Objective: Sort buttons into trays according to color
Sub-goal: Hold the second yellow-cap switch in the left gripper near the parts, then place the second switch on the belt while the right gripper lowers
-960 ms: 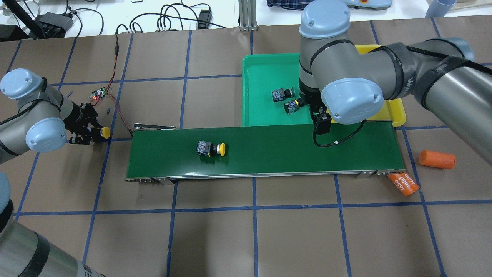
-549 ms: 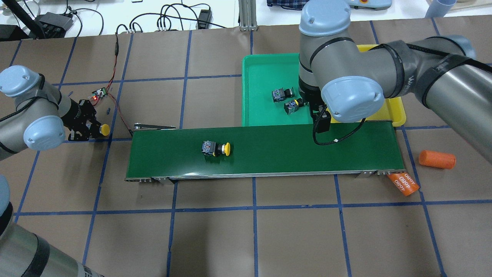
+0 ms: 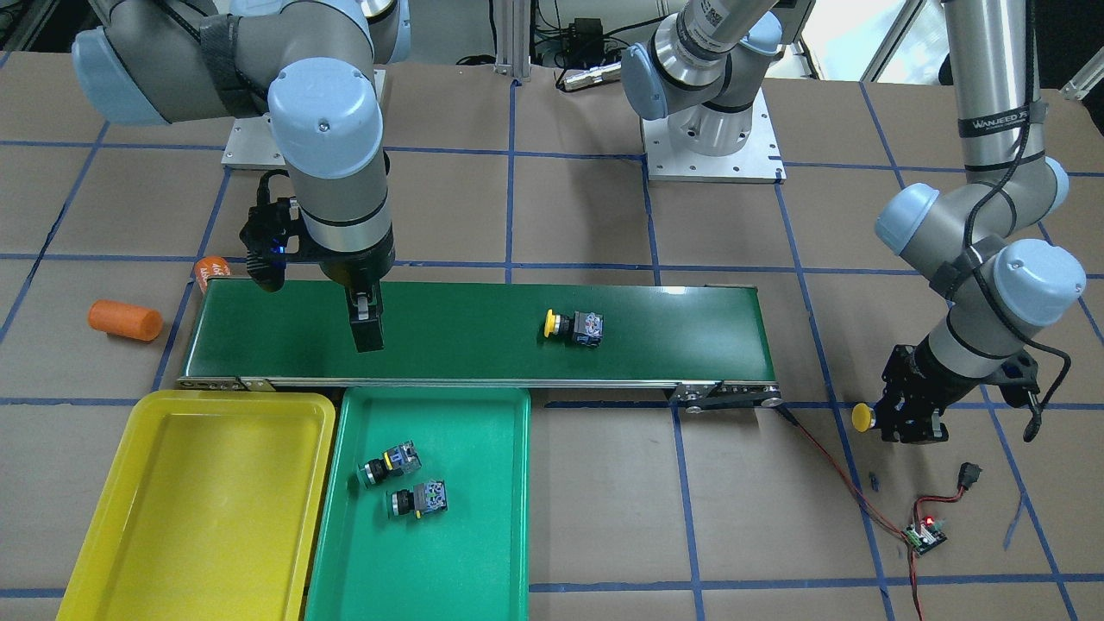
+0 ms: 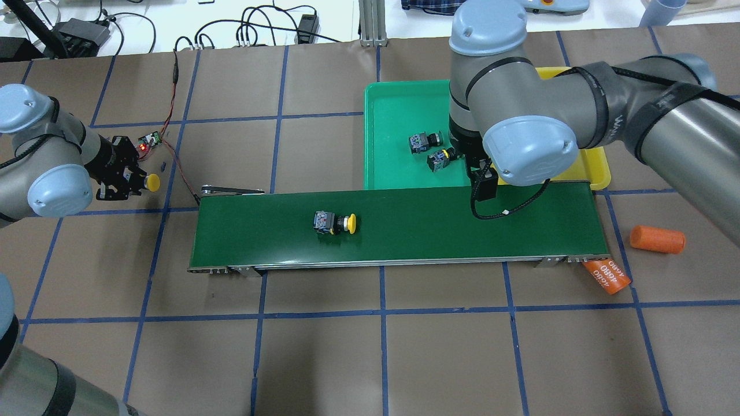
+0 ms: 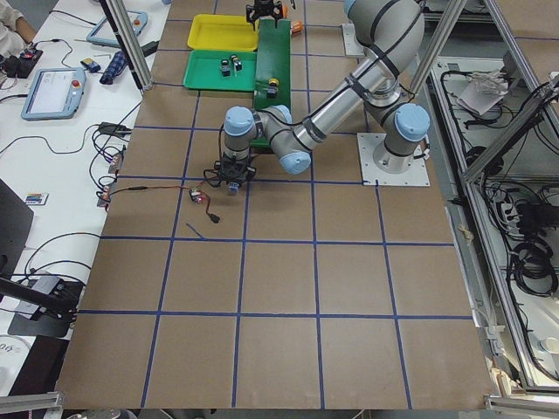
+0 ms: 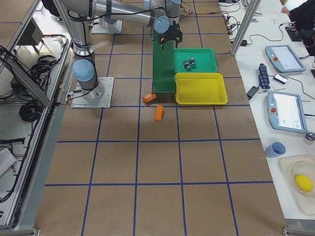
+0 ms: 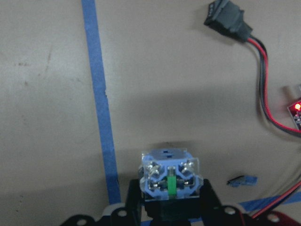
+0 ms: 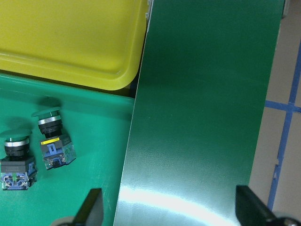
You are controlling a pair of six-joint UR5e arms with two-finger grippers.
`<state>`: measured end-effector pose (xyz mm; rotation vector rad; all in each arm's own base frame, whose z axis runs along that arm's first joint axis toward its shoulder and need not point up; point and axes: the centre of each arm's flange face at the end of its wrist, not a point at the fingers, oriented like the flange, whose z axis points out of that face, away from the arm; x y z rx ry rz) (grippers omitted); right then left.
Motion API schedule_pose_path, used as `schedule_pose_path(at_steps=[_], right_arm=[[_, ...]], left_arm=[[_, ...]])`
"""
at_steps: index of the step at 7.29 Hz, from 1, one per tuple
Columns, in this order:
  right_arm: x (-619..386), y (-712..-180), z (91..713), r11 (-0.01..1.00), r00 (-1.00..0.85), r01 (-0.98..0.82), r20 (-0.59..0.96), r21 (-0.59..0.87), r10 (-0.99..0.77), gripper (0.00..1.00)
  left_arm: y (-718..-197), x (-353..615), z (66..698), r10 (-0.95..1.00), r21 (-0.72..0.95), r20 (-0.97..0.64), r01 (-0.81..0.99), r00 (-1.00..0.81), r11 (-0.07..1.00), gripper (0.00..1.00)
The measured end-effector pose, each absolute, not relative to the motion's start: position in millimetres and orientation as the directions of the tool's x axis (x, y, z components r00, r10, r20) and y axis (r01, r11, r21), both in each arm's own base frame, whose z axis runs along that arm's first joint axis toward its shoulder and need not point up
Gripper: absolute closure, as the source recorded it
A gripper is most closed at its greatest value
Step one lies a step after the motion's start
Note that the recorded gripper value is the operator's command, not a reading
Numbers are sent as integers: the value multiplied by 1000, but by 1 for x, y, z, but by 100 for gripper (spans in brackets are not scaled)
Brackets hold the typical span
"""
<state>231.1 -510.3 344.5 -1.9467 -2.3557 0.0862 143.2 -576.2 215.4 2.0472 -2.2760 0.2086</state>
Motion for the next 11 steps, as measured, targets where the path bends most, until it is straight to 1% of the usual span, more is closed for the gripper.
schedule_pose_path(at_steps=[1, 2, 3, 6, 9, 11], right_arm=[[231, -510, 344, 188, -186, 978, 29, -95, 982, 0], [232, -509, 344, 188, -186, 978, 30, -95, 982, 0], [232, -508, 343, 188, -186, 978, 32, -90, 982, 0], [238, -506, 343, 127, -126, 992, 32, -26, 991, 0], [238, -496, 332, 109, -110, 994, 52, 30, 993, 0], [238, -495, 330, 104, -106, 993, 30, 52, 994, 0]], left_arm=[[-576, 141, 223, -982, -53, 155, -993, -112, 105, 51], [-575, 136, 230, -979, -38, 170, -993, -116, 112, 55], [-575, 127, 239, -973, -11, 191, -992, -127, 127, 55], [-580, 83, 259, -955, 1, 225, -980, -192, 197, 55], [-582, 44, 272, -935, -7, 247, -965, -256, 262, 55], [-583, 13, 276, -918, -10, 254, -950, -303, 311, 55]])
